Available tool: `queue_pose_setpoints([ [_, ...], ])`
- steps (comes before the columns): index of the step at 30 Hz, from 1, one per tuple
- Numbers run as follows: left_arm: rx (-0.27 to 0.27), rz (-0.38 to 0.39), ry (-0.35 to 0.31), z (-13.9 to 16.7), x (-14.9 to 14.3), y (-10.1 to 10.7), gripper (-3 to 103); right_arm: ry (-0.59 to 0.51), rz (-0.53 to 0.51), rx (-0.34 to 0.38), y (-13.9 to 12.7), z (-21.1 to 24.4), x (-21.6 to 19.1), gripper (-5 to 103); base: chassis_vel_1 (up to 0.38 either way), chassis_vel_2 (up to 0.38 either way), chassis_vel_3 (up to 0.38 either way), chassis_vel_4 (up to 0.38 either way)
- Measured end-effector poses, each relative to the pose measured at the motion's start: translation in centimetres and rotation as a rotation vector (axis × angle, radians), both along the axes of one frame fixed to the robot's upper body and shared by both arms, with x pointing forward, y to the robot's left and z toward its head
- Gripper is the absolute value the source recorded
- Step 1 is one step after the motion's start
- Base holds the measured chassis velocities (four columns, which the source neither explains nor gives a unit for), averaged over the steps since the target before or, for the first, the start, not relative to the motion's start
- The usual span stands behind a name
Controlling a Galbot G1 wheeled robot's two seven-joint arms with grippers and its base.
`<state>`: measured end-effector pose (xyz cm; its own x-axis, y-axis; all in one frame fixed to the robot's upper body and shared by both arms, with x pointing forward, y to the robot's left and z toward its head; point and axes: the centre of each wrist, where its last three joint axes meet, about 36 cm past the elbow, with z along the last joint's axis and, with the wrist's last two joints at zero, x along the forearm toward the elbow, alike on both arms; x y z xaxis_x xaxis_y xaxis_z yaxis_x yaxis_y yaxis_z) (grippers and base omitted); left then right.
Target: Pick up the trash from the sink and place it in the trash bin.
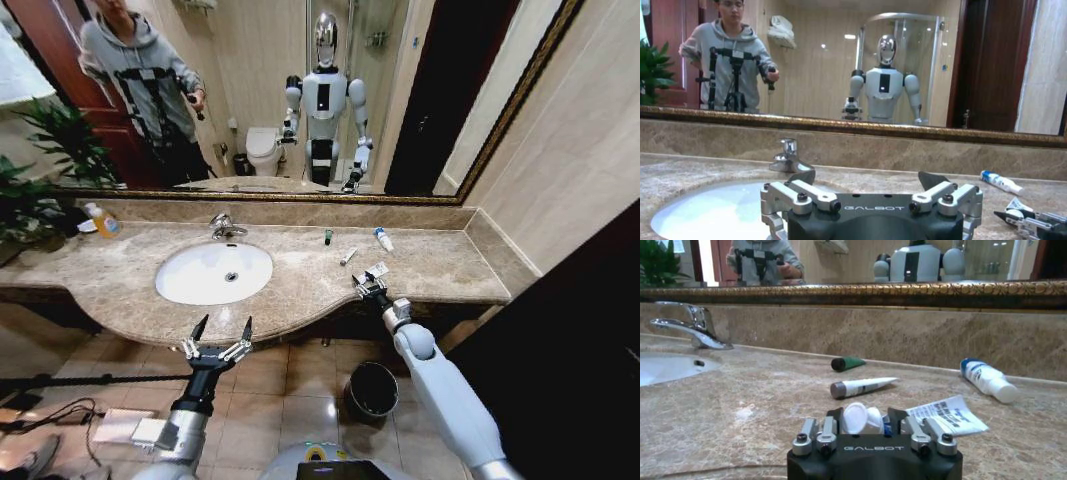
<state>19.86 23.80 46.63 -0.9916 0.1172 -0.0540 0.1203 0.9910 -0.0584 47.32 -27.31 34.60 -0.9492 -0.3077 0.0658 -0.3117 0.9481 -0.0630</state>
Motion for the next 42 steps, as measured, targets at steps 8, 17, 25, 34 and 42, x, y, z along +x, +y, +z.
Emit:
queue_pose_setpoints([
  [8,0.000,0.000,0.000,0.0,0.0,0.0,100,-0.026,-0.001,0.001,-0.4,0.9,-0.9,31,0.000,0.000,0.000,0.000],
  [17,0.000,0.000,0.000,0.0,0.0,0.0,100,-0.085,-0.027,0.006,-1.9,3.4,-3.4,31,0.000,0.000,0.000,0.000],
  [25,0.000,0.000,0.000,0.0,0.0,0.0,100,-0.148,-0.081,0.032,-1.8,5.6,-9.9,31,0.000,0.000,0.000,0.000],
  [34,0.000,0.000,0.000,0.0,0.0,0.0,100,-0.096,-0.156,0.081,-1.1,3.4,-18.7,31,0.000,0.000,0.000,0.000],
  [42,0.000,0.000,0.000,0.0,0.0,0.0,100,0.045,-0.206,0.134,0.6,-0.4,-27.2,31,0.000,0.000,0.000,0.000],
])
